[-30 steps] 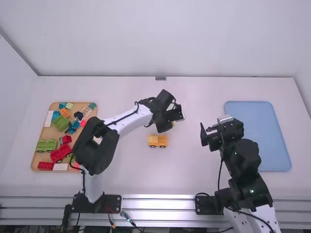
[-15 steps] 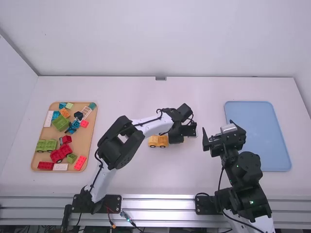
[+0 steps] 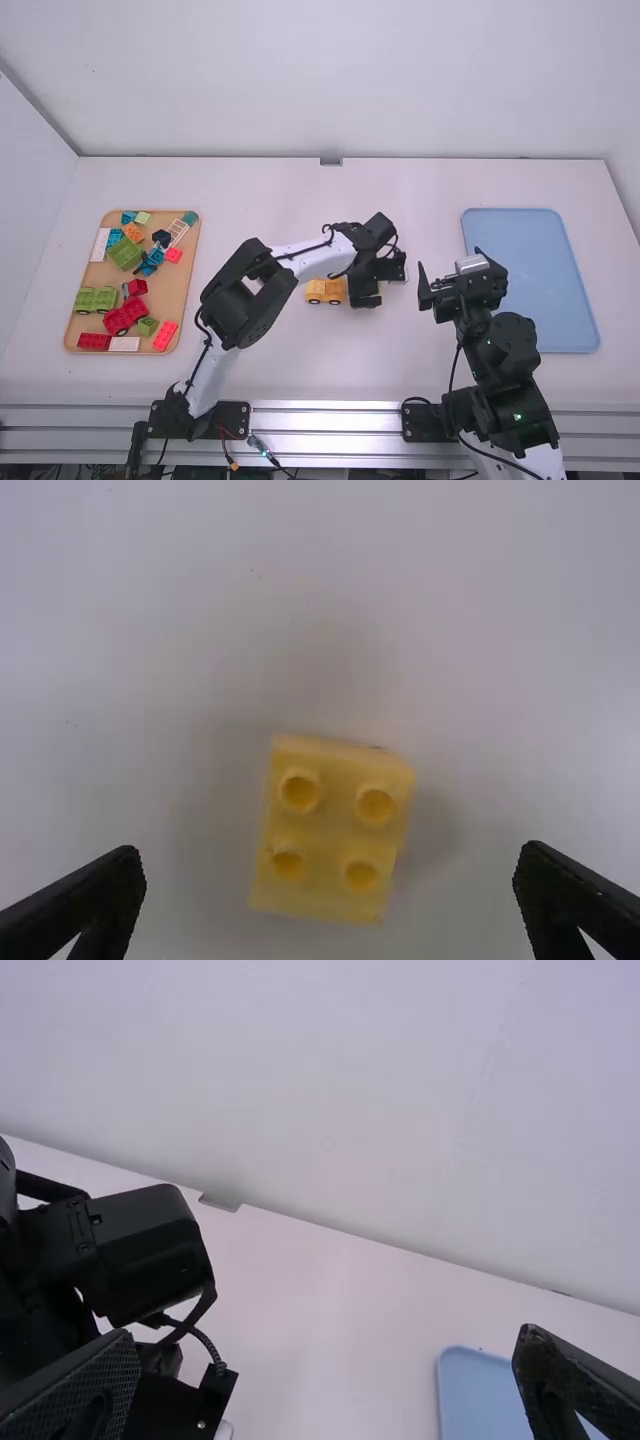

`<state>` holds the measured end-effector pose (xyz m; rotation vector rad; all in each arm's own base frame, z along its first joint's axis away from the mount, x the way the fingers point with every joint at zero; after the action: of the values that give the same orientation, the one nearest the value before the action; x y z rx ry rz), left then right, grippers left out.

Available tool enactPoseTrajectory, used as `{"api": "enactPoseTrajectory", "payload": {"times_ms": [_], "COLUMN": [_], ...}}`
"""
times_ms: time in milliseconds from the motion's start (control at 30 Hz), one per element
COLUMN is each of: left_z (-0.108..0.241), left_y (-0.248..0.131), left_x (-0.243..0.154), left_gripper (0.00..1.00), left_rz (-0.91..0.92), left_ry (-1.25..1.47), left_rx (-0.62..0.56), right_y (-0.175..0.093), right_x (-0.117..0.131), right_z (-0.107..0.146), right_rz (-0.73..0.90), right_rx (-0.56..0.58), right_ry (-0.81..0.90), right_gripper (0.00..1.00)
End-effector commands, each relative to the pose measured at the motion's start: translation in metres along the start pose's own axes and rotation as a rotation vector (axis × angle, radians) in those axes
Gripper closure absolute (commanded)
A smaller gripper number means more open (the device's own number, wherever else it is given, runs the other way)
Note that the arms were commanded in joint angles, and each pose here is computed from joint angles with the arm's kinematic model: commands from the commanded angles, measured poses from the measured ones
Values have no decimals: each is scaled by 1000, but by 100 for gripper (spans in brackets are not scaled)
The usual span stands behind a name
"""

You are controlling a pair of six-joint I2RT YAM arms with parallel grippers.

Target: Assemble lego blocks to make yellow taxi

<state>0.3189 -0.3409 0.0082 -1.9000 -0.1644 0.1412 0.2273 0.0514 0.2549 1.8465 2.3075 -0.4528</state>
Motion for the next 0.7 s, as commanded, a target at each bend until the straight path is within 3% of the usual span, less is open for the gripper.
{"api": "enactPoseTrajectory", "payload": {"times_ms": [0,333,567,667], "left_z": [-4,-5,38,58], "left_y": [-4,-81,-134,-151], "left_x": [4,49,95,112], "left_gripper": [1,1,1,1], "left_rz": [2,-125,-219,-275], "left_ry": [-35,-79,-234,-321], "left_rx": [-25,-137,-172,-201], "right_y": [0,14,54,72], "right_x": [-1,-17,6,16], "right_z": [1,10,20,31], "right_rz": [10,67,-123,-208], "right_rx": [0,47,75,146], "right_ry": [-2,-9,-72,-113], "right_gripper": [1,1,1,1]}}
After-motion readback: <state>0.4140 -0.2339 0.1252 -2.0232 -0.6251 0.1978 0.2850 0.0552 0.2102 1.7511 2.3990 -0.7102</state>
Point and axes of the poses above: each hand's point on the last joint's axis, 136 mm out from that joint toward the fingers, its own y axis out along the fingers, its own x axis along the line the jaws close on, z = x × y, the point moved 1 cm from there along -y, back along the fingers, and after that the axes turned 5 degrees about -y, right-handed, at the moved point
